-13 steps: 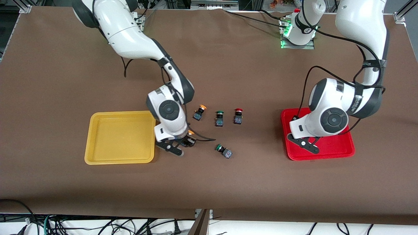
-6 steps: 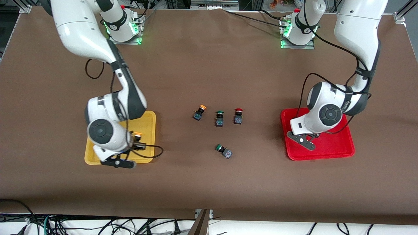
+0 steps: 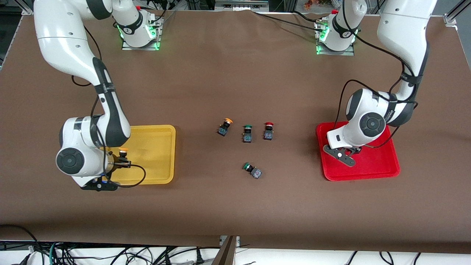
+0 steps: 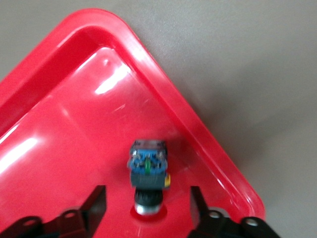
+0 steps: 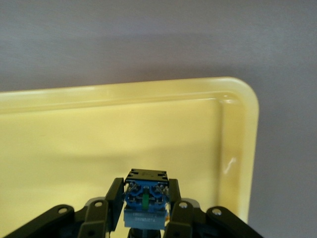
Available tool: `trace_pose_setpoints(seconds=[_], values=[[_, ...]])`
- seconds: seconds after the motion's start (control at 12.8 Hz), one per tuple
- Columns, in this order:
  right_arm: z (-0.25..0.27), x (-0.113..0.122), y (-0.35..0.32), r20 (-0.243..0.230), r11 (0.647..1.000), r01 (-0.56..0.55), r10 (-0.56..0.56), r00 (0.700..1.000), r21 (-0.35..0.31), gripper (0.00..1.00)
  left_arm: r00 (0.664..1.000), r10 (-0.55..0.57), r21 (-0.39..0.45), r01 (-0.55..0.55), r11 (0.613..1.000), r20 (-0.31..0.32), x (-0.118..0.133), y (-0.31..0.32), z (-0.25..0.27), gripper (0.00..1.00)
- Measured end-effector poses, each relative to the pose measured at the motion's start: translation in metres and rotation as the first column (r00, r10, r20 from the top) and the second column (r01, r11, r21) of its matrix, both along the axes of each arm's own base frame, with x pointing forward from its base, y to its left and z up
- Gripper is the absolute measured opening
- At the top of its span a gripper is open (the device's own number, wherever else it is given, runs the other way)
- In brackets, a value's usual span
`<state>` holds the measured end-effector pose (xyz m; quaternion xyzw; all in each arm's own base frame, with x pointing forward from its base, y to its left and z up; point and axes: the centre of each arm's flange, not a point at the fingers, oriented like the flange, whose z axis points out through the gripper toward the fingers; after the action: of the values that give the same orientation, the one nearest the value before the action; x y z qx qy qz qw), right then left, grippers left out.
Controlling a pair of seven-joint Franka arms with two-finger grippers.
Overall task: Place red and yellow buttons in trays
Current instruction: 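Carry the red button to the red tray while the right gripper carries orange to yellow, then release the buttons into the trays and reach both grippers back to the remaining buttons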
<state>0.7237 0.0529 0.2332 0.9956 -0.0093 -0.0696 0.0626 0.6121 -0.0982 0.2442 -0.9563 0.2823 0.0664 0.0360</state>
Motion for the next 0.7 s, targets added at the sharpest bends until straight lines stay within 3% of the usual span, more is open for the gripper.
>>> trace_pose_setpoints(seconds=[0.16,0.31,0.47,0.7], values=[[-0.023,-0.007,-0.025,0.009,1.000,-0.007,0.007,1.000,0.015,0.41,1.000,0.020,-0.015,-0.020,1.000,0.011,-0.004,-0.020,0.042,1.00],[-0.032,-0.011,-0.035,0.015,0.999,-0.011,0.010,1.000,0.043,0.41,0.992,0.123,-0.048,-0.121,0.991,0.030,-0.014,-0.070,0.067,1.00],[-0.031,-0.014,-0.035,0.013,0.998,-0.010,0.009,1.000,0.057,0.41,0.962,0.271,-0.074,-0.268,0.961,0.032,-0.031,-0.138,0.073,1.00],[-0.018,-0.012,-0.027,0.035,0.997,-0.017,0.015,0.999,0.071,0.52,0.913,0.408,-0.091,-0.404,0.910,0.024,-0.047,-0.231,0.055,1.00]])
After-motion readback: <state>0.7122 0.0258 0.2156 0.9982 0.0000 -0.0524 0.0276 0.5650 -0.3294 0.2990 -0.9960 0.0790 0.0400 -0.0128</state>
